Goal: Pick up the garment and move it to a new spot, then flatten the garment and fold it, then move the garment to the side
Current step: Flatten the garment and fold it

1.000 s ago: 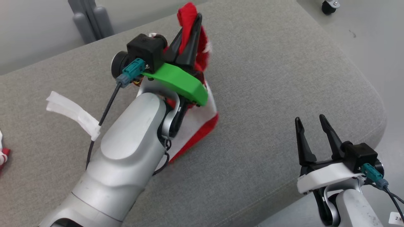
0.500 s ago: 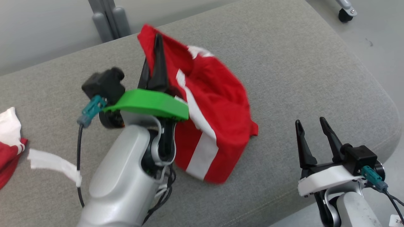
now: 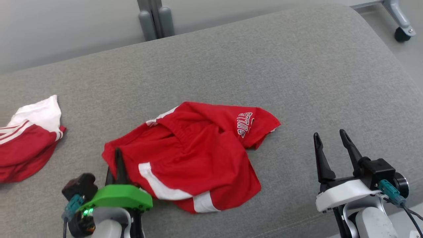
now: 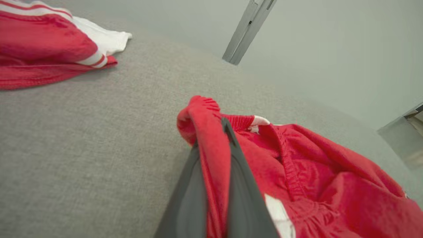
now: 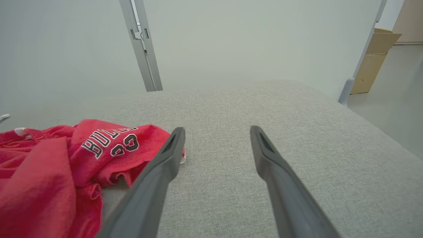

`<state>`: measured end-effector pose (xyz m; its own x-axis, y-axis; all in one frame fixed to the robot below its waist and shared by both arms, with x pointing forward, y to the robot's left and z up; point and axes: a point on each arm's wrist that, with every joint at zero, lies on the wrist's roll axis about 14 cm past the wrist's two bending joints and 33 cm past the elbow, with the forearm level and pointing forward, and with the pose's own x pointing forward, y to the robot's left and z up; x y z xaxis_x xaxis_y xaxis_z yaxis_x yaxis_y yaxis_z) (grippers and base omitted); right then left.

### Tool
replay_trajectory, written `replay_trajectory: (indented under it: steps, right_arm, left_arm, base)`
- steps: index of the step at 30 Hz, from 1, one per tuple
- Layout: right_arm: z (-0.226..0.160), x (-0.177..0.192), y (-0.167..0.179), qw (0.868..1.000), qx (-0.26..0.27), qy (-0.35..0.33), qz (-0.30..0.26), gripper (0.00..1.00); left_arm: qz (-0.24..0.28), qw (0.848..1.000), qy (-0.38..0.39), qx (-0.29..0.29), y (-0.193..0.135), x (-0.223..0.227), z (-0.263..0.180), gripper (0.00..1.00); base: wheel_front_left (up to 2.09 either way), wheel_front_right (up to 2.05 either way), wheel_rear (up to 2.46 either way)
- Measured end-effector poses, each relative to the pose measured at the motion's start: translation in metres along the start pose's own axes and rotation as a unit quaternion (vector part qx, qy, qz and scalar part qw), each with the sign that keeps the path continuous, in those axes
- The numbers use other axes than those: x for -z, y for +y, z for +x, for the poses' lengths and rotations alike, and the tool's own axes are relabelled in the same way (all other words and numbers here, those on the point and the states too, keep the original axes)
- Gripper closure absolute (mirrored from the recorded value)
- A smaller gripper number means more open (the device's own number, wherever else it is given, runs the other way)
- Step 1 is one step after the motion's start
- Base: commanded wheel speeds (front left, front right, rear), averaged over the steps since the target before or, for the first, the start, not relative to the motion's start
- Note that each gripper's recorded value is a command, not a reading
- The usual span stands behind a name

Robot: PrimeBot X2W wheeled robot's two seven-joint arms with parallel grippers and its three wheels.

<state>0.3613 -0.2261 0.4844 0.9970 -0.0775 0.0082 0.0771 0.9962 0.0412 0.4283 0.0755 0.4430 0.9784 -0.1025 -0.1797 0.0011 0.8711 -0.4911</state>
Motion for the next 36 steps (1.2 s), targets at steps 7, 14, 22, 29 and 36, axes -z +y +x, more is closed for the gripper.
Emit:
replay_trajectory:
  steps: [7,14,22,29,36]
  right_arm:
    - [0.004,0.002,0.022,0.999,-0.034,0.002,0.004,0.00]
    - [0.001,0.000,0.030,0.999,-0.046,-0.003,0.007,0.00]
    - [0.000,0.004,0.030,0.999,-0.045,0.004,0.008,0.00]
    - [0.002,0.008,0.030,0.999,-0.044,0.010,0.011,0.00]
    - [0.003,0.011,0.022,0.999,-0.031,0.015,0.010,0.00]
  left_arm:
    - [0.032,0.997,0.062,-0.028,0.039,0.040,-0.036,0.00]
    - [0.102,0.992,0.053,-0.054,0.084,0.025,-0.058,0.00]
    - [0.184,0.977,0.035,0.106,0.034,0.003,-0.053,0.00]
    - [0.260,0.927,0.144,0.230,-0.006,0.045,-0.052,0.00]
    - [0.304,0.871,0.267,0.280,-0.002,0.083,-0.060,0.00]
  base:
    - [0.00,0.00,0.00]
    - [0.00,0.00,0.00]
    - [0.00,0.00,0.00]
    - [0.00,0.00,0.00]
    - [0.00,0.00,0.00]
